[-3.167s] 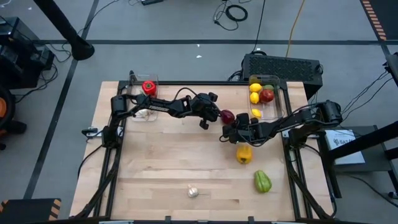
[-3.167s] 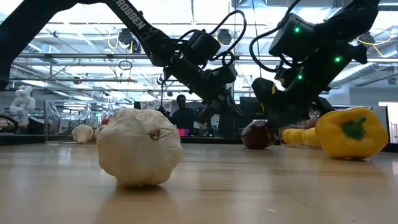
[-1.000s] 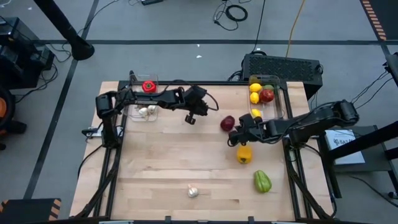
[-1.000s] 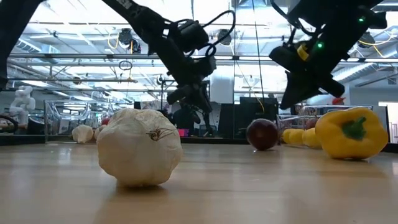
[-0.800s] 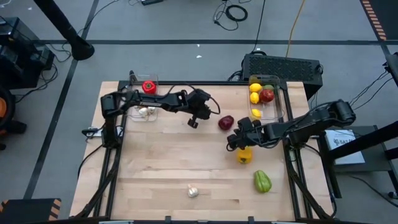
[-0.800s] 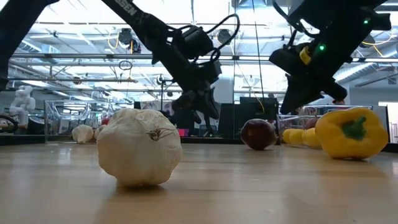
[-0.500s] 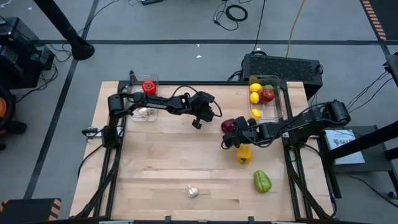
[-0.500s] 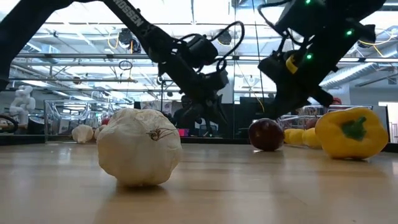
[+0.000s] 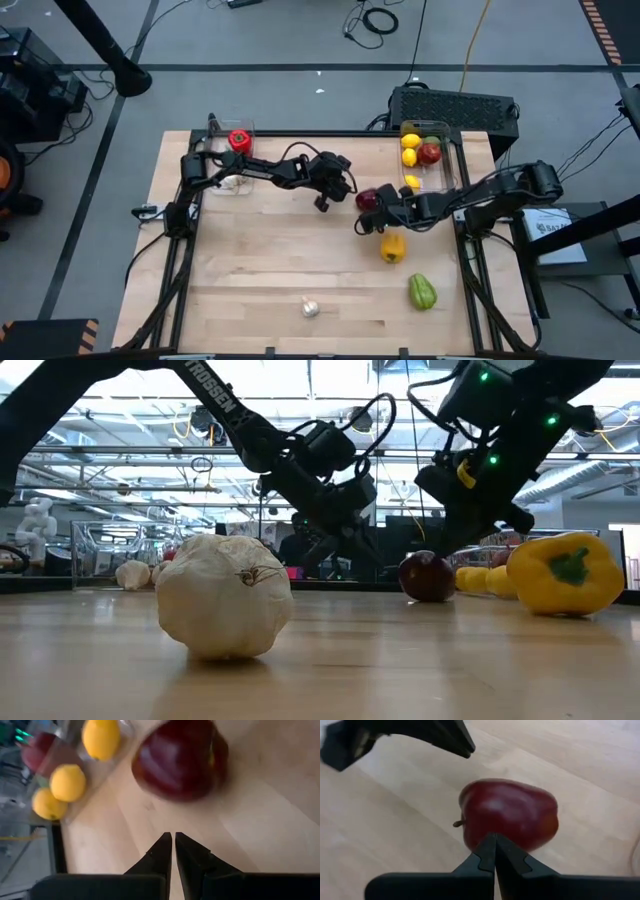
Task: Sort produce into baskets
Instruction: Put the apple into the right transparent bin
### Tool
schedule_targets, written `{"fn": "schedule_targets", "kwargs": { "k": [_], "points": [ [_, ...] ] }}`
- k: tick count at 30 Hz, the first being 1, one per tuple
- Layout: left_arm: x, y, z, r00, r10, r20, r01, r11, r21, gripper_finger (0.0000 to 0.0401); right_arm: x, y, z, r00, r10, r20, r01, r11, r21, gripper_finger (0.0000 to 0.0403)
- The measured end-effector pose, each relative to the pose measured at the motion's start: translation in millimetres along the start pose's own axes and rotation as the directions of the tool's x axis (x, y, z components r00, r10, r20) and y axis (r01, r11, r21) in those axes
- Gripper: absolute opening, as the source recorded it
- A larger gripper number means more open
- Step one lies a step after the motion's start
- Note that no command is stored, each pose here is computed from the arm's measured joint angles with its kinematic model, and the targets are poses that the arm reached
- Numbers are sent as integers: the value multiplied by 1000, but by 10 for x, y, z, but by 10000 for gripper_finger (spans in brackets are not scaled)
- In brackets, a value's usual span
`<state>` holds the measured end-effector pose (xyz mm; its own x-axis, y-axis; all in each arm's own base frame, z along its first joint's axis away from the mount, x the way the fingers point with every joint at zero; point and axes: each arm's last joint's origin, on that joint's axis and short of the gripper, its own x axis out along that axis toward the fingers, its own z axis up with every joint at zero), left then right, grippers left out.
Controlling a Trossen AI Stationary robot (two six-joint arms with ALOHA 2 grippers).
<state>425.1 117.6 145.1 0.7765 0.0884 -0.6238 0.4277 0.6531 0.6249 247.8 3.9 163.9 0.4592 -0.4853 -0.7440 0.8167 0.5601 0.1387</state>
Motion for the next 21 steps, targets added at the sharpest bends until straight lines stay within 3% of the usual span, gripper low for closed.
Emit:
{"fn": "schedule_targets", "kwargs": {
  "k": [12, 17, 21],
  "points": [
    [43, -45, 143, 997, 23, 68, -25, 999, 31, 31, 120, -136, 170, 999, -38, -6, 38, 997, -64, 0],
    [64, -68, 130, 997, 4, 76, -6, 1000, 25, 31, 56, -79, 277, 999, -33, 5, 33, 996, -81, 0],
    [63, -78, 123, 998, -6, 68, 5, 1000, 21, 31, -63, -33, 329, 995, -77, -59, 74, 996, -52, 2]
  ]
}}
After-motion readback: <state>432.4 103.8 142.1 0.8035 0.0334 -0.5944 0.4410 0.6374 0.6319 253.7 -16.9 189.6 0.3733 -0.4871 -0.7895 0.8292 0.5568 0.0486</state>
